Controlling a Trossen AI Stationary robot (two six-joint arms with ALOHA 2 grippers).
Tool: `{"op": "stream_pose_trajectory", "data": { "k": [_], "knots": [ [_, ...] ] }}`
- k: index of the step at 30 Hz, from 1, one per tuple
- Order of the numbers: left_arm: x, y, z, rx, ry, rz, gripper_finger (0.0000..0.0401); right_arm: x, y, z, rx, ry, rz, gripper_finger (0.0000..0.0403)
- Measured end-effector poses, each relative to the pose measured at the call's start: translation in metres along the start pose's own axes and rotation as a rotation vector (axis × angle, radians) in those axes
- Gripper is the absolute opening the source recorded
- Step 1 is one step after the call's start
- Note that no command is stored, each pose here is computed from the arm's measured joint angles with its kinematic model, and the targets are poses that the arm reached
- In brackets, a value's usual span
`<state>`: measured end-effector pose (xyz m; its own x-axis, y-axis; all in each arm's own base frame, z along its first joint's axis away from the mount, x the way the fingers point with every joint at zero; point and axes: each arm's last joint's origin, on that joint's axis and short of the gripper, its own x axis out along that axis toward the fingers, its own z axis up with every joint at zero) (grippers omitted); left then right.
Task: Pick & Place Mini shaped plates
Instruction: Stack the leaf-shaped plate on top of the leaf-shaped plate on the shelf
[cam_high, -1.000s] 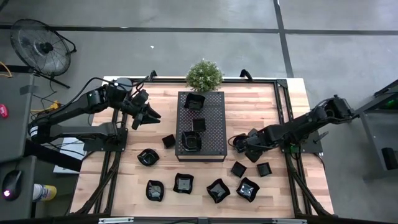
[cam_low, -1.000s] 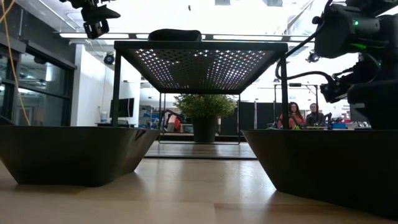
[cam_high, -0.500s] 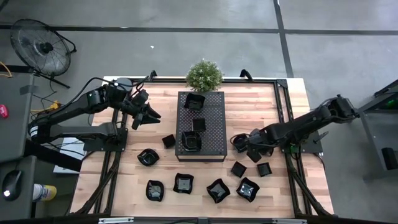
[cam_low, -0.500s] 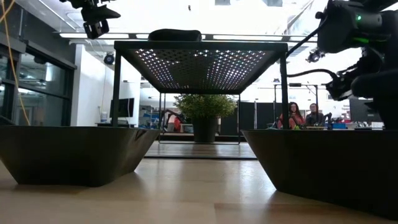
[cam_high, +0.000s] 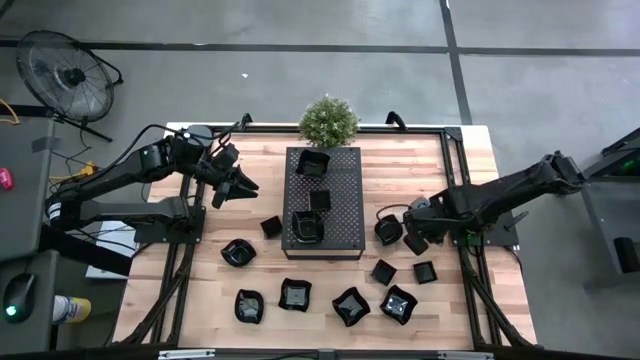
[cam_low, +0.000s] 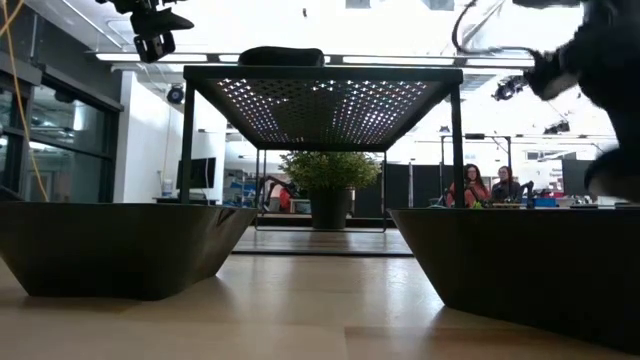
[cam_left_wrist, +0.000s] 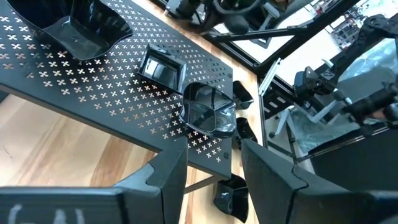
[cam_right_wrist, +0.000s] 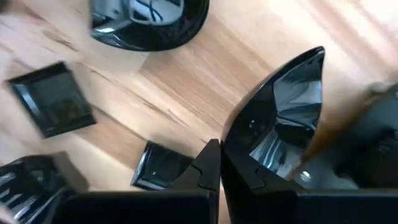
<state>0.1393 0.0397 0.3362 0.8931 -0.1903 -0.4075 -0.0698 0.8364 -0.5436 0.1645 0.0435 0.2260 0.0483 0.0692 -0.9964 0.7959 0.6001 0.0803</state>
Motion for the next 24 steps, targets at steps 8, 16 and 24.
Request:
{"op": "stream_pose_trajectory", "data": {
  "k": [8, 16, 24],
  "knots": [
    [0.000, 0.000, 0.001, -0.029, -0.009, 0.000, 0.0149, -0.060, 0.008, 0.003, -0.081, -0.133, 0.019, 0.0001],
    [0.000, 0.001, 0.001, -0.085, -0.024, 0.036, 0.0149, -0.100, 0.015, 0.007, -0.176, -0.300, 0.090, 0.0000],
    [0.000, 0.003, 0.002, -0.133, -0.050, 0.092, 0.0149, -0.119, 0.018, 0.008, -0.240, -0.347, 0.143, 0.0000]
  ]
}}
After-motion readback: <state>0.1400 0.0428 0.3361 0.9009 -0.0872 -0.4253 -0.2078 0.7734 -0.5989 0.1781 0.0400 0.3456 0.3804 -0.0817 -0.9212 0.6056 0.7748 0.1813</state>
